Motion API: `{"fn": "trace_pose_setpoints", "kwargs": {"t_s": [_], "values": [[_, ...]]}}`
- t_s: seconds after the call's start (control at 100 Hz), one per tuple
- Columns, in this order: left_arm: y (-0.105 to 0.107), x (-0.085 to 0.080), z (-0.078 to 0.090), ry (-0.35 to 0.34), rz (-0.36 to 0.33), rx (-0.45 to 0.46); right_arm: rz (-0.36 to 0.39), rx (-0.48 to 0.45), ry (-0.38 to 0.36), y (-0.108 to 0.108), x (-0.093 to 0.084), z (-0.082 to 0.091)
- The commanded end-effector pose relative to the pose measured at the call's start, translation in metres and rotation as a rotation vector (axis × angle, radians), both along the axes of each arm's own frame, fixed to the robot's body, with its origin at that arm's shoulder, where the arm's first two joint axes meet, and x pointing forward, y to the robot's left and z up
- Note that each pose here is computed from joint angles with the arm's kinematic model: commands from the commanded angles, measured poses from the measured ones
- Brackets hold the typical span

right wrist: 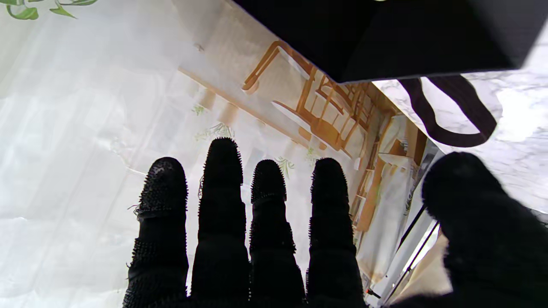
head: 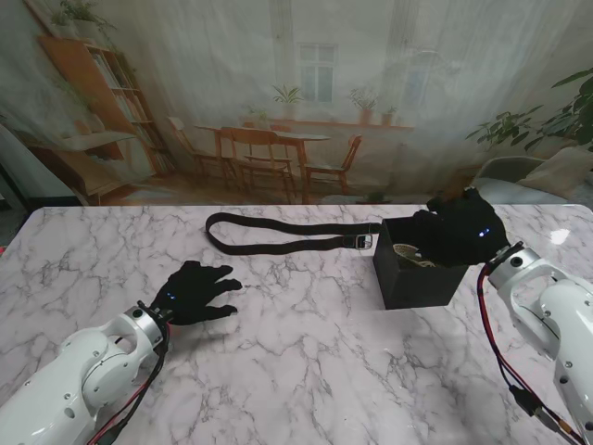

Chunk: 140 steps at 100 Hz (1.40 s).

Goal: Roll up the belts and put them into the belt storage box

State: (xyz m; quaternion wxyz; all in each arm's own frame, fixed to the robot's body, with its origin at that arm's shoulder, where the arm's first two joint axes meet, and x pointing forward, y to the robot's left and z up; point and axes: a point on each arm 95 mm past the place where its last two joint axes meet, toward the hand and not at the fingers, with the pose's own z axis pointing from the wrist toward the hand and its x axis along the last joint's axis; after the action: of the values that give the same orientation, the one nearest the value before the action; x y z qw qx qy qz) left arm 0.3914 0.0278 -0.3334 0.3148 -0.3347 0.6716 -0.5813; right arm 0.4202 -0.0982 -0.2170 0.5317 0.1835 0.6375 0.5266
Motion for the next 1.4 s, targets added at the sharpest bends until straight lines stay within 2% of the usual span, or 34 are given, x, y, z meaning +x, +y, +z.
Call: {"fn": "trace_pose_setpoints", "kwargs": {"t_s": [0.0, 0.29, 0.44, 0.56, 0.66, 0.89, 1.18, 1.39], "values": [[0.007, 0.002, 0.005, 0.006, -0.004, 0.024, 0.022, 0.029, 0.002, 0.006, -0.008, -0.016], [0.026, 0.016, 0.033, -0.042, 0.004, -0.012, 0.090, 0.136, -0.006, 0.033, -0.041, -0.039], [0.036, 0.032, 0.045, -0.071, 0.029, -0.019, 0.097, 0.192, -0.003, 0.044, -0.052, -0.047], [0.046, 0.049, 0.049, -0.064, 0.070, -0.005, 0.097, 0.236, -0.014, 0.050, -0.057, -0.053], [0.054, 0.066, 0.047, -0.041, 0.110, -0.003, 0.084, 0.244, -0.035, 0.050, -0.060, -0.057], [0.060, 0.099, 0.031, 0.064, 0.182, -0.007, 0.065, 0.262, -0.044, 0.049, -0.065, -0.065], [0.055, 0.135, 0.018, 0.132, 0.190, 0.078, 0.061, 0.289, -0.049, 0.051, -0.069, -0.073], [0.045, 0.151, 0.009, 0.164, 0.176, 0.125, 0.056, 0.305, -0.055, 0.048, -0.071, -0.075]]}}
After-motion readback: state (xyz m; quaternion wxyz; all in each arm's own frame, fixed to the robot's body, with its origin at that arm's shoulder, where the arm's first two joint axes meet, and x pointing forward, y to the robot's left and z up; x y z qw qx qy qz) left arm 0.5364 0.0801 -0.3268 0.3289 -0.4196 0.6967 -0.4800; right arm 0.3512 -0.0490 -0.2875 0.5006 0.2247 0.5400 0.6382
